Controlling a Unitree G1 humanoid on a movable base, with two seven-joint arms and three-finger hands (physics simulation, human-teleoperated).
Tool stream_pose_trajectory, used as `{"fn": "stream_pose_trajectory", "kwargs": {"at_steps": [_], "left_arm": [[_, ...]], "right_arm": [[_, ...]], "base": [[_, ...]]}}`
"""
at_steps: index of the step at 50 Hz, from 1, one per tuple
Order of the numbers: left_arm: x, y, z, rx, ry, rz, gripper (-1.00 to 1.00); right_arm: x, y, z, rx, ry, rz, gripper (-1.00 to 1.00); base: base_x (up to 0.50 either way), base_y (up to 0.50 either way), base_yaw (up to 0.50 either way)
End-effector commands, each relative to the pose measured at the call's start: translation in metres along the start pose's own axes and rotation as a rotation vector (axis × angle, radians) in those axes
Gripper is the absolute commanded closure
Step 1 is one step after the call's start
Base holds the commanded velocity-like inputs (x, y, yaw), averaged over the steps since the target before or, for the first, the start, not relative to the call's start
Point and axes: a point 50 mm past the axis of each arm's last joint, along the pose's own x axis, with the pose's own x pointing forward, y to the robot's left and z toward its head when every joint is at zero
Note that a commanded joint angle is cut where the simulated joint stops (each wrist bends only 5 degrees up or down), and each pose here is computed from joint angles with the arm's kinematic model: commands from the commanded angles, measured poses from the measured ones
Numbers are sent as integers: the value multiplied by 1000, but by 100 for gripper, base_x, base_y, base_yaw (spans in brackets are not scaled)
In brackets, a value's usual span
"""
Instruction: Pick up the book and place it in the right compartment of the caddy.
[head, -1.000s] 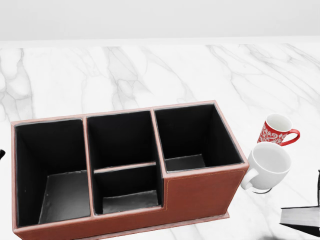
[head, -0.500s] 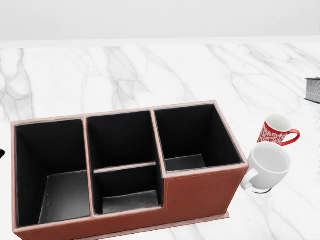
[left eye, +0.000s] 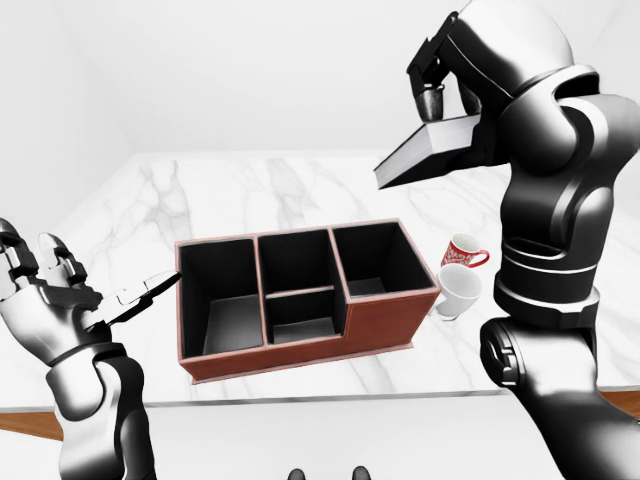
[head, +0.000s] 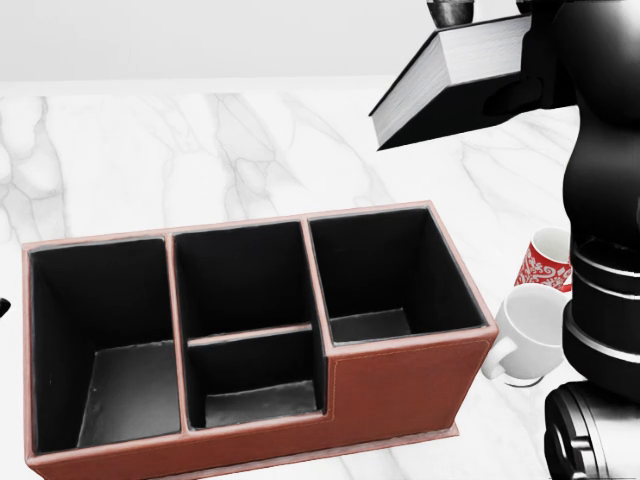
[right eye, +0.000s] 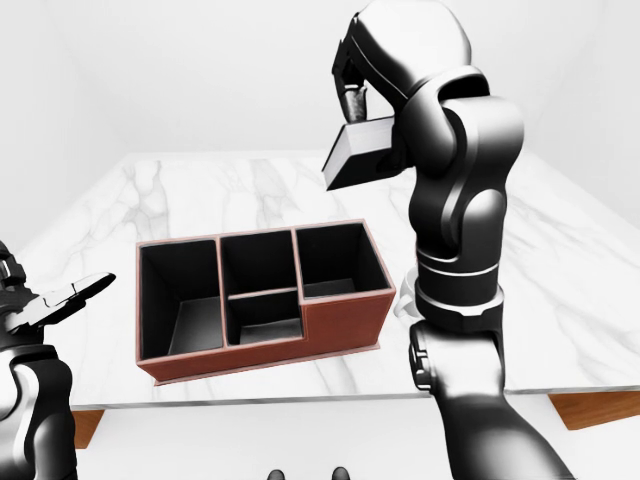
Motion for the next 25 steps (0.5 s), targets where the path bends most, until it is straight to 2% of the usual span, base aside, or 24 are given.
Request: {"fn": "stream_pose_trajectory", "kwargs": {"at_steps": [1,14,25], "left_arm": [[0,0,-1,1,3,0,-100],[0,0,-2,2,7,-1,-100],[0,-1,-3,3,10,-1,-100]], "right_arm": [[22,4,30,50,-92,53,100],[21,23,25,13,-43,107,100],[17,42,29,37,-52,152,100]], "base": [[0,0,0],[0,0,0],[0,0,0]]}}
